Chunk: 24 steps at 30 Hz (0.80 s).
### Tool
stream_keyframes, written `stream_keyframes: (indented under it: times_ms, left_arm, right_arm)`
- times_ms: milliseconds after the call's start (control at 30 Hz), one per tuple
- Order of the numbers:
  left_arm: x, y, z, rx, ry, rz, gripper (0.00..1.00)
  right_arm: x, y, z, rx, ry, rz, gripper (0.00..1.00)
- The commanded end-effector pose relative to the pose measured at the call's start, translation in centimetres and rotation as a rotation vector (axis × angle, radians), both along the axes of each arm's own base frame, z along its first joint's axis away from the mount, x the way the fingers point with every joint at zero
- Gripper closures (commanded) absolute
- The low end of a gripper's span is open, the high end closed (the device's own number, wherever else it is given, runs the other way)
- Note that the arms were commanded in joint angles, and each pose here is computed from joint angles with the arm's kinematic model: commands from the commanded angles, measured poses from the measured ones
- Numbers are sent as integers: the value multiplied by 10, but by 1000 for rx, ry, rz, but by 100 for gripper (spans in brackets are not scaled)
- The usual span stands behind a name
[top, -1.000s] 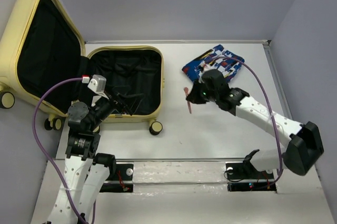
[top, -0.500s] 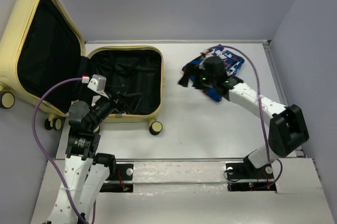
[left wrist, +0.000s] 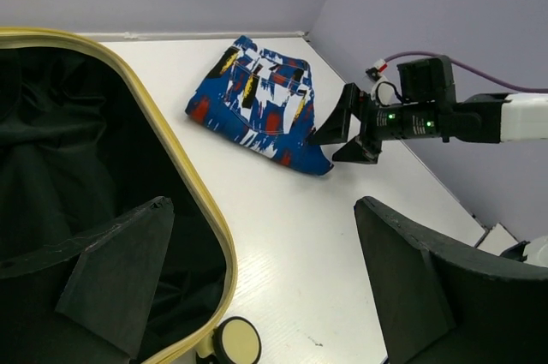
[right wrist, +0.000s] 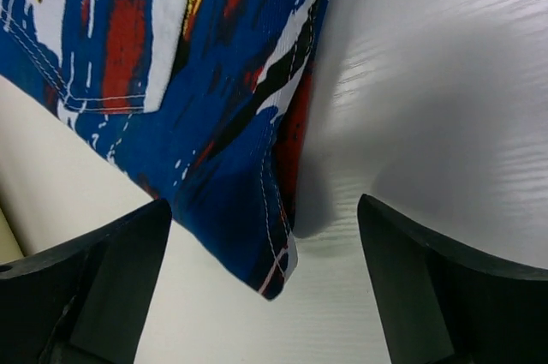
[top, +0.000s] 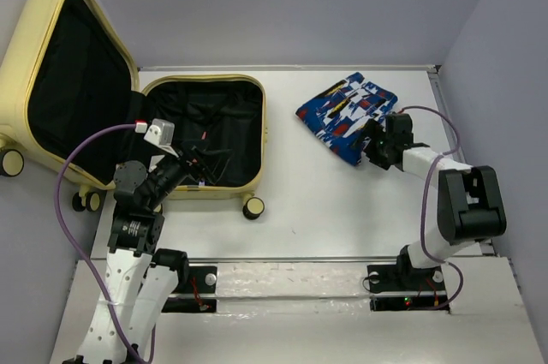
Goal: Pack the luggage
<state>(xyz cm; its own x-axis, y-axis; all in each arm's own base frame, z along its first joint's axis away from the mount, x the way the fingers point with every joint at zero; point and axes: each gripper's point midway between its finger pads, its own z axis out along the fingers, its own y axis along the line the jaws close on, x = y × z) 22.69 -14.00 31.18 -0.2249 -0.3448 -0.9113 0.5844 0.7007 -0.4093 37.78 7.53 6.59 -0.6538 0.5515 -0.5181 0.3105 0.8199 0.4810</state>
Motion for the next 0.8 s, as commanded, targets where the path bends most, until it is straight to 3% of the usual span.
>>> stream_keyframes:
  times_ms: [0,33,67,100,167,200,267,400,467,500,533,633,700,767]
  left_arm:
    - [4,3,15,1,-53,14,1]
    - [5,3,15,1,-53,16,1]
    - [6,3,15,-1,-49,17,1]
    - [8,2,13,-5,-44,19,1]
    - [12,1,10,-16,-24,12,1]
    - [14,-6,5,-26,11,-20,1]
    - [12,-18,12,-55,29,-58,2]
    - [12,-43,17,-74,69,-82,5]
    - [5,-81,15,-77,122,-122,6]
    - [15,-86,19,-79,126,-38,5]
    - [4,-122,-1,-34,189,-91,5]
    - [17,-158,-21,19,255,-18,5]
    - [34,-199,-73,118,364,-7,5]
    - [42,-216,-90,148,396,11,4]
  right_arm:
    - [18,22,-4,124,-46,50,15]
    - [16,22,-14,130,-25,48,21]
    - [18,23,-15,140,-28,43,43]
    - [13,22,-21,154,-12,38,54]
    - [9,22,-26,163,-7,32,67]
    - [8,22,-21,163,-27,29,82]
    - [-3,13,-21,142,-37,10,92]
    - [-38,9,-33,125,-10,7,93]
    - [-50,8,-25,132,-42,6,93]
    - [-61,9,-25,142,-50,2,93]
    - [-66,9,-25,148,-55,3,93]
    - [-76,13,-18,179,-79,12,91]
    - [-82,16,-16,201,-84,21,89]
    - [-85,17,-10,210,-108,26,89]
